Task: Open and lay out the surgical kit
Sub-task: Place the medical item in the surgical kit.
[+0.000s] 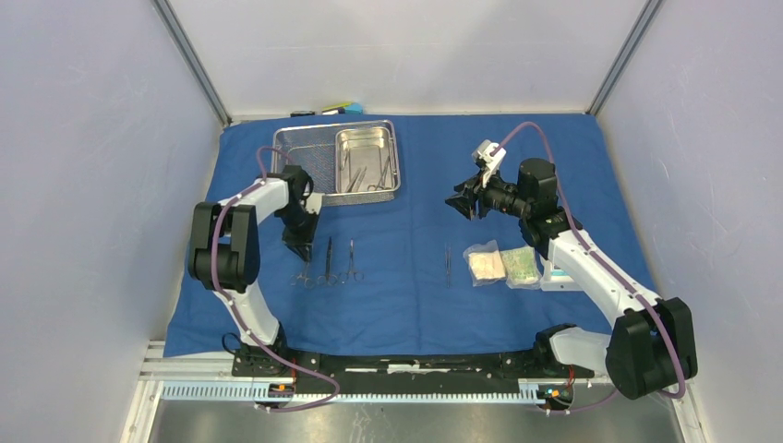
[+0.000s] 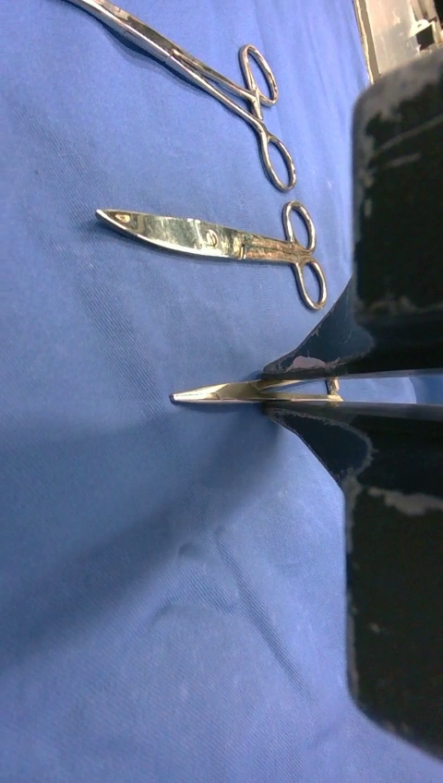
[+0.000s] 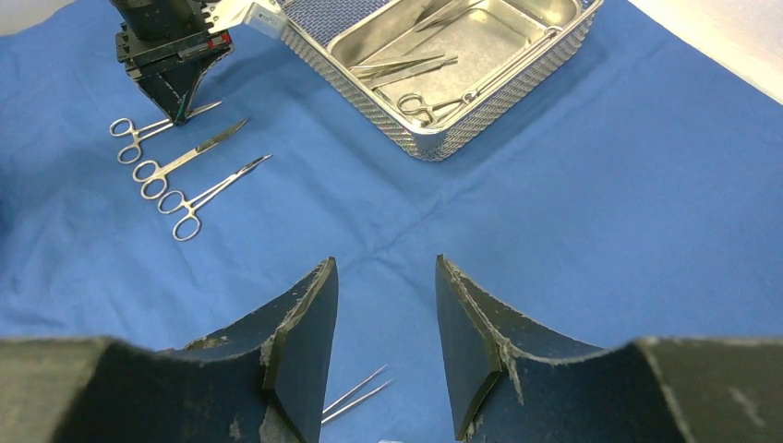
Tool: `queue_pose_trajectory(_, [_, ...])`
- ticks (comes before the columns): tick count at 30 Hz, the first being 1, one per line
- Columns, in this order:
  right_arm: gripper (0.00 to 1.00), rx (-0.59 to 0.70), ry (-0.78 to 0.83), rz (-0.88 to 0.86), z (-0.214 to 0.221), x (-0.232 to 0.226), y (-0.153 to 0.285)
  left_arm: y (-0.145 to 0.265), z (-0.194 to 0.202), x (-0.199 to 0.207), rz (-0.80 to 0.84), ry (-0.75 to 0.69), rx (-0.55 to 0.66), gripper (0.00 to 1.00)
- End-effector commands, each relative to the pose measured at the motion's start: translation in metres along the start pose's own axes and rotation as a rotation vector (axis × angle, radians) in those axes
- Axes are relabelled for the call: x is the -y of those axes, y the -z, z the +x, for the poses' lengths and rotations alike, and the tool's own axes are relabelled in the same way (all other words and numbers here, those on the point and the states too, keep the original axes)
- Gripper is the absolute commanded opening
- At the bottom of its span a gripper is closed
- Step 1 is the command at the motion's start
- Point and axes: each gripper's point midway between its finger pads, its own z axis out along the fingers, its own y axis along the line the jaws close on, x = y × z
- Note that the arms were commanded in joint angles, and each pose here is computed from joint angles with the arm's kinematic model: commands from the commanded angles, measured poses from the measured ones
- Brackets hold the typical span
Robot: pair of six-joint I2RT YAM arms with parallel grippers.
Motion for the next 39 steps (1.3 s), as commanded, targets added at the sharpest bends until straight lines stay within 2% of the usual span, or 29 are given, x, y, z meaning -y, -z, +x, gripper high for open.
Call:
queue_pose_trajectory(1, [0.5,0.053,0.029,-0.011,-0.015,-0.003,0.004,0.011,-0.022,-0.009,-0.021,0.066,0.125,0.02])
queue_pose_trajectory(13, [0.51,0.057,0.033,-0.012,-0.014,-0.005,0.006,0.01,-0.022,-0.009,-0.012,0.073,0.124,0.04])
queue_pose_trajectory(25, [0.54,0.053,0.044,-0.004,-0.015,-0.002,0.006,0.025,-0.021,-0.007,-0.012,0.06,0.175,0.3])
queue_pose_trajectory(33, [0.56,0.053,0.057,0.008,-0.019,0.001,0.008,0.038,-0.021,-0.001,0.007,0.044,0.213,0.37])
queue_pose_trajectory(37, [0.63,0.044,0.08,0.039,-0.022,0.009,0.01,0.065,-0.037,0.005,0.025,0.024,0.306,0.43])
queue_pose_trajectory(39, [0.67,0.033,0.096,0.075,-0.024,0.016,0.012,0.086,-0.052,0.007,0.027,0.007,0.39,0.5])
